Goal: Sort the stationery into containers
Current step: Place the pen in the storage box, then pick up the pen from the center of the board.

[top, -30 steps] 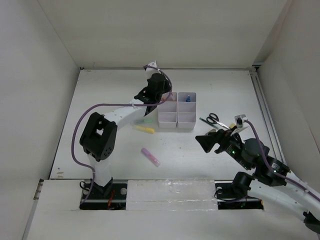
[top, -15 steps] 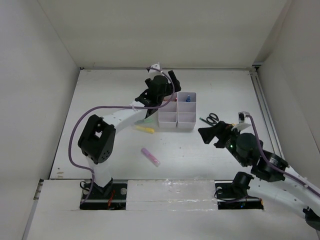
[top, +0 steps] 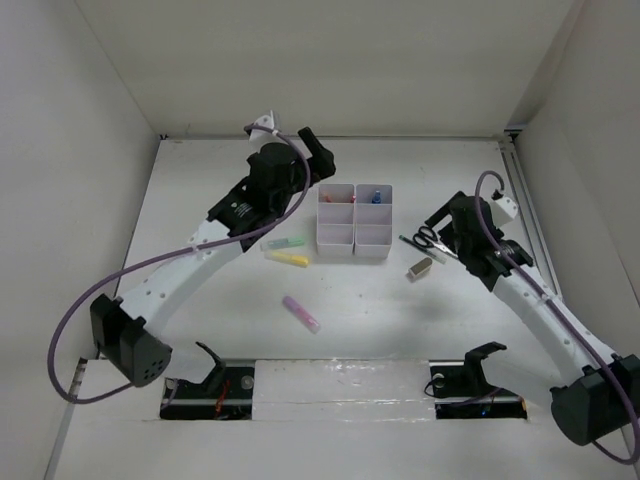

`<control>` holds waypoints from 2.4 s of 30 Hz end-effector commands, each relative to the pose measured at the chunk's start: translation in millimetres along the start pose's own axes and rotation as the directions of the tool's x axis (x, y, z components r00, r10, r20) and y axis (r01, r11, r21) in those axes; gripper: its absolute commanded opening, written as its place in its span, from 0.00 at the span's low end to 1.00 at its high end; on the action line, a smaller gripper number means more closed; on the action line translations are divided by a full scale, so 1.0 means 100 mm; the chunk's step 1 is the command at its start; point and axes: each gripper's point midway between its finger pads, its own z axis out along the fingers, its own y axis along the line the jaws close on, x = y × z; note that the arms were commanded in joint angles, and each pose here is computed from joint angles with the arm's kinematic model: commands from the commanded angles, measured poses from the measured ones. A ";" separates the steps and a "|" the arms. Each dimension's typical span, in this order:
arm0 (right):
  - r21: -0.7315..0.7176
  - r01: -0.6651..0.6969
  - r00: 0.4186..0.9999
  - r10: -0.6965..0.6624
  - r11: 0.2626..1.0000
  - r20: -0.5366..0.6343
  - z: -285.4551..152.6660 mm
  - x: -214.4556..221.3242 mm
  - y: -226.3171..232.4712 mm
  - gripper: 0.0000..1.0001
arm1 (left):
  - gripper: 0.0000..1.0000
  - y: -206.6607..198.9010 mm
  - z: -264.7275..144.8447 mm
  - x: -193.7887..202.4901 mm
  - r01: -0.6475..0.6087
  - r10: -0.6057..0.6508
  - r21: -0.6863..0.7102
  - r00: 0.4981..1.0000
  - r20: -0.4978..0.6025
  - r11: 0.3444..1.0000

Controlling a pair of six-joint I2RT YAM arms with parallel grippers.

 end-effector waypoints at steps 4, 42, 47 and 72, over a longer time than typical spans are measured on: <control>-0.055 -0.169 0.985 0.167 0.984 -0.031 0.35 -0.13 0.06 0.86 | 1.00 0.48 -0.54 0.17 -0.016 0.011 -0.075 0.998 -0.068 0.997; 0.395 -0.427 0.833 0.523 0.814 -0.178 1.10 0.72 -0.68 0.46 | 1.00 0.81 -0.99 0.12 0.001 -0.008 -0.091 0.997 -0.073 0.996; 0.418 -0.430 0.828 0.534 0.800 -0.172 1.16 0.72 -0.70 0.45 | 1.00 0.81 -0.99 0.12 0.001 -0.008 -0.091 0.997 -0.073 0.996; 0.644 -0.287 0.806 0.542 0.709 -0.238 1.14 0.88 -0.94 0.32 | 1.00 0.65 -1.13 -0.20 0.022 -0.024 -0.073 0.999 -0.025 0.997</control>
